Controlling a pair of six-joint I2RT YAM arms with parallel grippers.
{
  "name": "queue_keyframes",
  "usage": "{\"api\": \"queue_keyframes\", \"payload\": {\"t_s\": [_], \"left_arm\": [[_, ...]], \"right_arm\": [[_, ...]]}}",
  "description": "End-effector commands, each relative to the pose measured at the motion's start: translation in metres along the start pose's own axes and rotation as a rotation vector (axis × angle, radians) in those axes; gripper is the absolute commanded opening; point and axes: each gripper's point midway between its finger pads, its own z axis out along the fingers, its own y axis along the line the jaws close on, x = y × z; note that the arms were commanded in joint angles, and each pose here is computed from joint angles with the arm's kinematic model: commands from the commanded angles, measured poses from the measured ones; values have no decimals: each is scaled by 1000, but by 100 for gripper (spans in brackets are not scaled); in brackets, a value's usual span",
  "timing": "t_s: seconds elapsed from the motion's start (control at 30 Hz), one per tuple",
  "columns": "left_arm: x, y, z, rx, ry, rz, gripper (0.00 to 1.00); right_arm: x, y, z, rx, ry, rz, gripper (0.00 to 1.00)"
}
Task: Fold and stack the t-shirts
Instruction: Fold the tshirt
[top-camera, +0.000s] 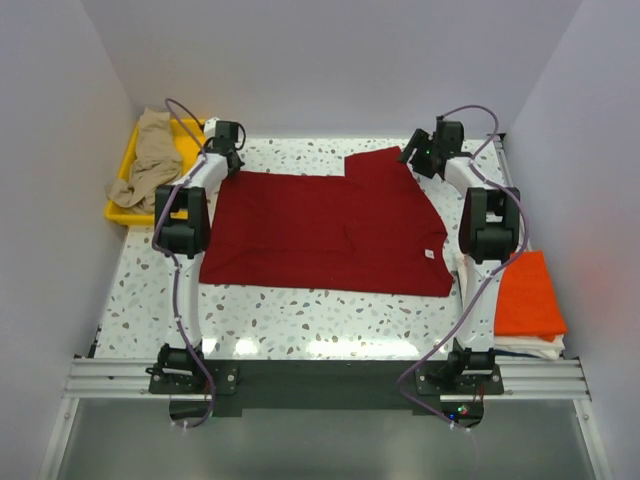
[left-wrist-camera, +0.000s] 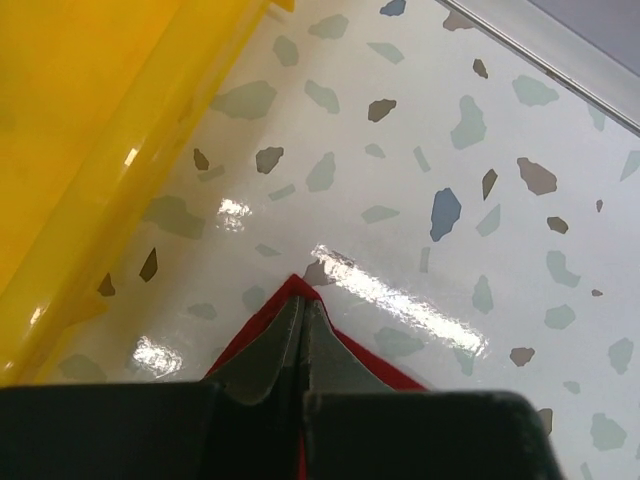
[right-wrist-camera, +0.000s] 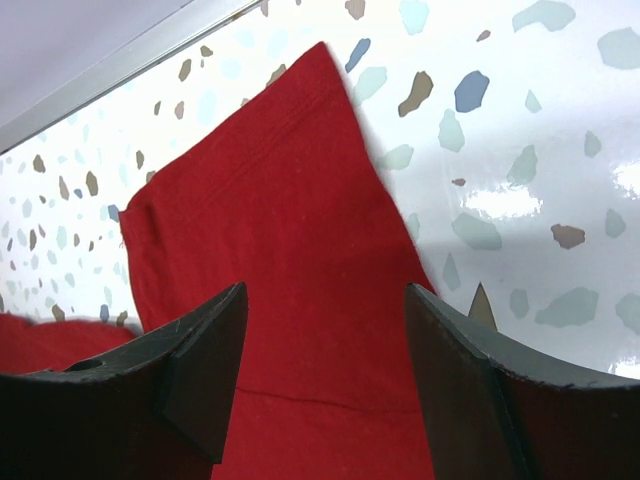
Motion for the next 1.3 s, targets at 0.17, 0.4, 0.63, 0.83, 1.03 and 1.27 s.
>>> {"api": "queue_keyframes", "payload": {"t_s": [0.17,0.4,0.63,0.83,1.03,1.27], "left_arm": [[-38,-17,-36,92,-90,-48,0],[-47,-22,-45,126,-111,-62,0],[-48,-24,-47,143,-115,-68,0],[-46,-26,-45,154,-113,-73,0],[-47,-28,-46,164,-118,-74,0],[-48,-29,-47,171,-121,-73,0]], "right_arm": [[-22,-6,12,48,-55,-19,66],[-14,-27,13,139,-56,2,59],[-24,-27,24,141,-78,-31,58],[-15,-24,45,150,-68,-35,54],[1,-15,60,149,-51,-36,46],[15,-13,67,170,-37,-39,34]]}}
